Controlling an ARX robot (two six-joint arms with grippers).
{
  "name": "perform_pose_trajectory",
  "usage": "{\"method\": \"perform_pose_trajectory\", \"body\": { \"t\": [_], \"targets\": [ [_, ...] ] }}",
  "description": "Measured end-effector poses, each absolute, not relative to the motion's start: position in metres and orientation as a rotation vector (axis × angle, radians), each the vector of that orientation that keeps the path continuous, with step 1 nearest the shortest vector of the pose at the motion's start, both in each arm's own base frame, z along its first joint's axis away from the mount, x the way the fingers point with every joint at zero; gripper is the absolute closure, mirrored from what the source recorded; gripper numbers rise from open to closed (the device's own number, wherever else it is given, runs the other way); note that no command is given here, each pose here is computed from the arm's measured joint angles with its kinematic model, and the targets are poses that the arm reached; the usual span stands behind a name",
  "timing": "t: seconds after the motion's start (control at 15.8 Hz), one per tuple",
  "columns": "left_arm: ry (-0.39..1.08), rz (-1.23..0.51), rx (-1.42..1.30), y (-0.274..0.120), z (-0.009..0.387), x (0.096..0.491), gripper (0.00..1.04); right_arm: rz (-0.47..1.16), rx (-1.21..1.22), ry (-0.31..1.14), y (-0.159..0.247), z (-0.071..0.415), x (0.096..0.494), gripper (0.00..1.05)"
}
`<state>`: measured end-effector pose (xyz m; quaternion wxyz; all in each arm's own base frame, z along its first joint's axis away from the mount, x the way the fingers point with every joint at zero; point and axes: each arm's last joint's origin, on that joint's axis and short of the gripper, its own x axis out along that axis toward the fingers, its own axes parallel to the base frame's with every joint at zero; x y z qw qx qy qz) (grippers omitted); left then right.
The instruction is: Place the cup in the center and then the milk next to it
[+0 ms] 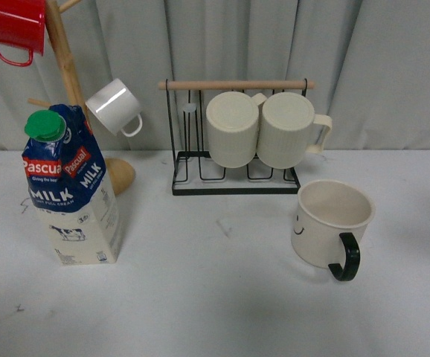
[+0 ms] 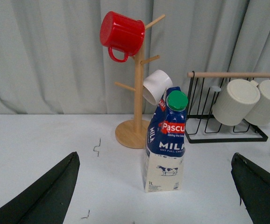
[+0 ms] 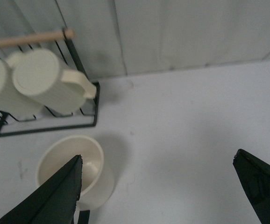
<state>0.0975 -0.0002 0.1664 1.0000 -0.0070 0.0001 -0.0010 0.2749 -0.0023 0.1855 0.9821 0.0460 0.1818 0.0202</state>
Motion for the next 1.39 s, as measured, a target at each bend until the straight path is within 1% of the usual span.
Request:
{"method": "perform_pose_trajectory", "body": {
  "t": [0.06, 0.13, 0.19, 0.44, 0.51, 0.63, 0.7, 0.95, 1.01, 1.14, 1.26, 1.39],
  "targets": [
    [0.001, -0.002, -0.014, 0.000, 0.166, 0.098, 0.07, 0.051, 0.087, 0.571, 0.033, 0.165, 0.332, 0.06],
    [0.001, -0.002, -0.014, 0.000, 0.166, 0.098, 0.07, 0.031, 0.072, 0.750, 0.055, 0.147, 0.371, 0.06],
    [0.000, -0.002, -0.014, 0.000, 0.166, 0.098, 0.07, 0.004, 0.086, 0.827, 0.057, 0.129, 0.386, 0.06],
    [0.000, -0.002, -0.014, 0.000, 0.166, 0.098, 0.07, 0.005, 0.099, 0.894, 0.058, 0.104, 0.392, 0.07],
    [0.001, -0.002, -0.014, 0.000, 0.166, 0.098, 0.07, 0.005, 0.100, 0.895, 0.059, 0.104, 0.392, 0.19],
    [0.001, -0.002, -0.014, 0.000, 0.166, 0.098, 0.07, 0.009, 0.101, 0.884, 0.061, 0.105, 0.393, 0.39],
    [0.000, -0.002, -0.014, 0.000, 0.166, 0.098, 0.07, 0.010, 0.101, 0.883, 0.061, 0.105, 0.393, 0.52],
    [0.001, -0.002, -0.014, 0.000, 0.166, 0.098, 0.07, 0.010, 0.101, 0.884, 0.061, 0.106, 0.394, 0.96],
    [0.000, -0.002, -0.014, 0.000, 0.166, 0.098, 0.07, 0.018, 0.101, 0.879, 0.063, 0.110, 0.393, 1.01],
    [0.001, -0.002, -0.014, 0.000, 0.166, 0.098, 0.07, 0.034, 0.095, 0.863, 0.070, 0.122, 0.390, 1.01],
    [0.001, -0.002, -0.014, 0.000, 0.166, 0.098, 0.07, 0.070, 0.080, 0.846, 0.090, 0.135, 0.387, 1.01],
    [0.000, -0.002, -0.014, 0.000, 0.166, 0.098, 0.07, 0.108, 0.069, 0.831, 0.120, 0.143, 0.386, 1.01]
  ]
}}
